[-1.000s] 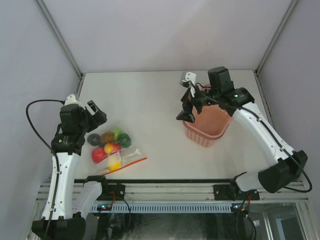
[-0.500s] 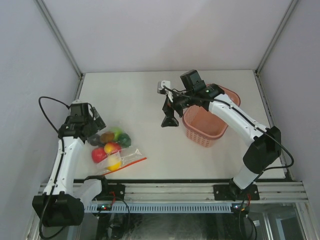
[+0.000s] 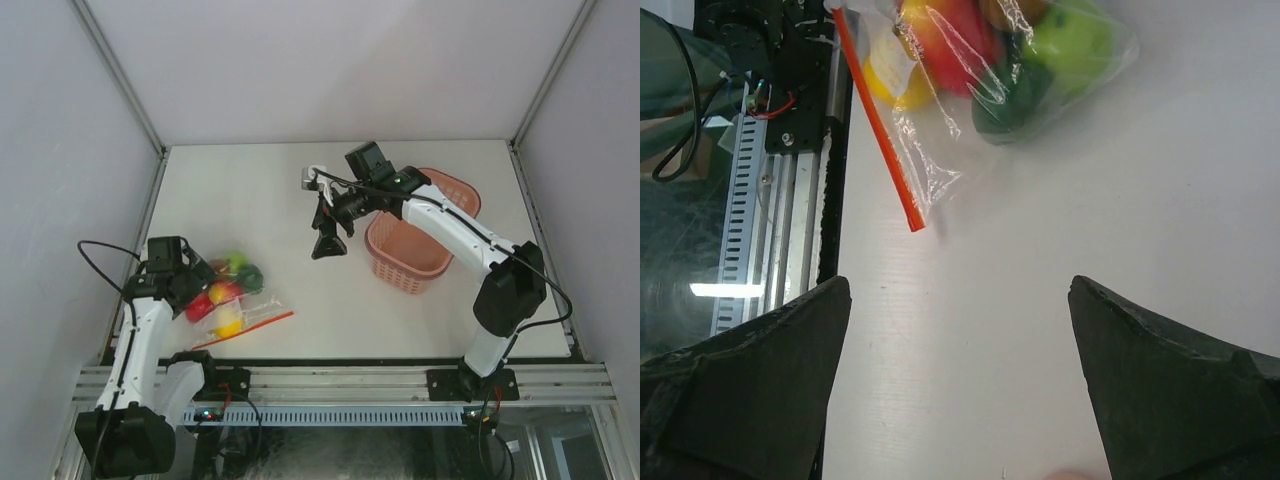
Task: Open the zip-top bag and remove the fake food
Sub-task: Move the zipper food storage bag to the center of the board.
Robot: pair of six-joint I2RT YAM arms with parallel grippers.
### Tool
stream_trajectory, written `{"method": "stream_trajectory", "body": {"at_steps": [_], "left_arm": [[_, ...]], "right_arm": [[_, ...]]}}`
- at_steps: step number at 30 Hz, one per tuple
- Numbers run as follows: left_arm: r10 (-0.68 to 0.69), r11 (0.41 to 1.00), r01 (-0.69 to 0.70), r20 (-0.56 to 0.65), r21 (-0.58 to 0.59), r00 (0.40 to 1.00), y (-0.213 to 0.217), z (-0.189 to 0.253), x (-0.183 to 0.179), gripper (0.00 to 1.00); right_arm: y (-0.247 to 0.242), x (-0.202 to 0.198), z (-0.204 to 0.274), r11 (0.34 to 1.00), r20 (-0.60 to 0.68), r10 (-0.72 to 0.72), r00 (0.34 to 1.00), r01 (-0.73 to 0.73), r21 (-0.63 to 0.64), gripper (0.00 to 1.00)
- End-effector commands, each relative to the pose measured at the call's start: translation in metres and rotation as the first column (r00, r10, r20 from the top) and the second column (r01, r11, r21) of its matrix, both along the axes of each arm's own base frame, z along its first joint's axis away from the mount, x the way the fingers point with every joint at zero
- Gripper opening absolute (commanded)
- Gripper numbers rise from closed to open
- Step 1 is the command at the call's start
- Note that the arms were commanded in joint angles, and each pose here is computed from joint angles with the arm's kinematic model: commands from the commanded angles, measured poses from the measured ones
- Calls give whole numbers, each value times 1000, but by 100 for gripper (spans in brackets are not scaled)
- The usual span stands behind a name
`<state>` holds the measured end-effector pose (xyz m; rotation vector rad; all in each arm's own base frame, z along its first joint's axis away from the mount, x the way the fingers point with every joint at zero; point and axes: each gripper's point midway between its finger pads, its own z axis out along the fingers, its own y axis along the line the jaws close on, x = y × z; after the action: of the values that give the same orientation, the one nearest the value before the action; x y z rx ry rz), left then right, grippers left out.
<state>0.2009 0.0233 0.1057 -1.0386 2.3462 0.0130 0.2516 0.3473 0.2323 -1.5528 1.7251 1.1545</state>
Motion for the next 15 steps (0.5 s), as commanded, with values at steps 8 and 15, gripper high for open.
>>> {"method": "stream_trajectory", "body": {"at_steps": [8,15], "left_arm": [[19,983,14,171,-185,985,-19,-11,50,72],[-37,956,106,247,-273,968,-37,-4,79,31]], "right_arm": [[10,-3,31,995,40,53,998,-56,86,88],[-2,-2,40,990,48,68,997,-74,121,86]]}}
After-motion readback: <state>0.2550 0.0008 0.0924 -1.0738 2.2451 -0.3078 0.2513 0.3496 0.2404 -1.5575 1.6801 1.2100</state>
